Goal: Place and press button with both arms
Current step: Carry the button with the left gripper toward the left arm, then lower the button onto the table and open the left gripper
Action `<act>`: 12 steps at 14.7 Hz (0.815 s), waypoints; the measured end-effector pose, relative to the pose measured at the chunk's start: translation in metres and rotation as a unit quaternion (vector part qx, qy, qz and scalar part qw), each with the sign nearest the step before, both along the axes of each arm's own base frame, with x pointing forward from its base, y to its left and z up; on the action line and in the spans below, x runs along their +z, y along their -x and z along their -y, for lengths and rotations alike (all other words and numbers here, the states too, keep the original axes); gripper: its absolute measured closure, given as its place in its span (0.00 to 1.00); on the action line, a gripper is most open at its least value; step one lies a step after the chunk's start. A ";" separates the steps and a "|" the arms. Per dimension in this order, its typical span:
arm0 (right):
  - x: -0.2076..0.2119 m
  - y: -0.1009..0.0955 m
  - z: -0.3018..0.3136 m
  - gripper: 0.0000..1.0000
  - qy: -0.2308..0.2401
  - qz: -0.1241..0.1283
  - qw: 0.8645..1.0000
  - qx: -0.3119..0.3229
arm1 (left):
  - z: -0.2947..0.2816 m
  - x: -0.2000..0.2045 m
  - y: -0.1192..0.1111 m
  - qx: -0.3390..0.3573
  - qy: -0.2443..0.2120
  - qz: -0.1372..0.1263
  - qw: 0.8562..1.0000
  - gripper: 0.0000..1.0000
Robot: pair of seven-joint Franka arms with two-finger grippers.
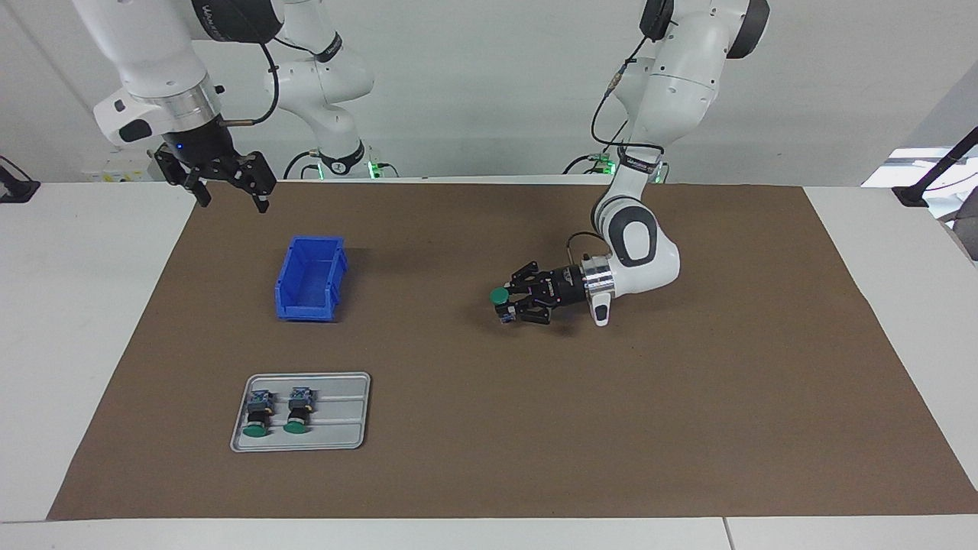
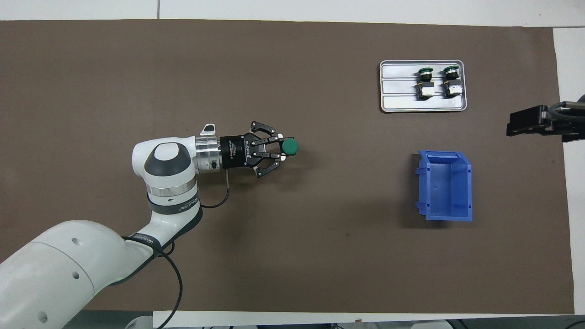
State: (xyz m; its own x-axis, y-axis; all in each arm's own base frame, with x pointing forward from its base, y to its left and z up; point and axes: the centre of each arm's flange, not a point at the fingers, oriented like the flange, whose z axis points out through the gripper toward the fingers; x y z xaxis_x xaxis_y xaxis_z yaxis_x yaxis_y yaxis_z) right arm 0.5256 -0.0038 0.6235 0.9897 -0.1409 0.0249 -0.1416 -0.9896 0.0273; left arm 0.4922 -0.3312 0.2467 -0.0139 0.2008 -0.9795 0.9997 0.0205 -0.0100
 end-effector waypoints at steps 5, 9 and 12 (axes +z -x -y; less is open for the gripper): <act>0.000 0.000 0.000 0.01 0.000 0.000 1.000 0.000 | 0.017 -0.034 0.016 0.005 0.007 -0.008 1.000 0.67; 0.000 0.000 0.000 0.01 0.000 0.000 1.000 0.000 | 0.017 -0.035 0.015 0.005 0.007 0.001 1.000 0.67; 0.000 0.000 0.000 0.01 0.000 0.000 1.000 0.000 | 0.016 -0.035 0.014 0.005 0.005 0.007 1.000 0.67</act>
State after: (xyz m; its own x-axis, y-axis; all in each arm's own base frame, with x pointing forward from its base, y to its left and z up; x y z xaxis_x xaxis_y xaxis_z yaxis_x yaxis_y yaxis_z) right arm 0.5256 -0.0038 0.6235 0.9897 -0.1409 0.0248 -0.1416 -0.9896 0.0273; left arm 0.4782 -0.3469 0.2113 -0.0023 0.1913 -0.9815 0.9995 0.0303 0.0036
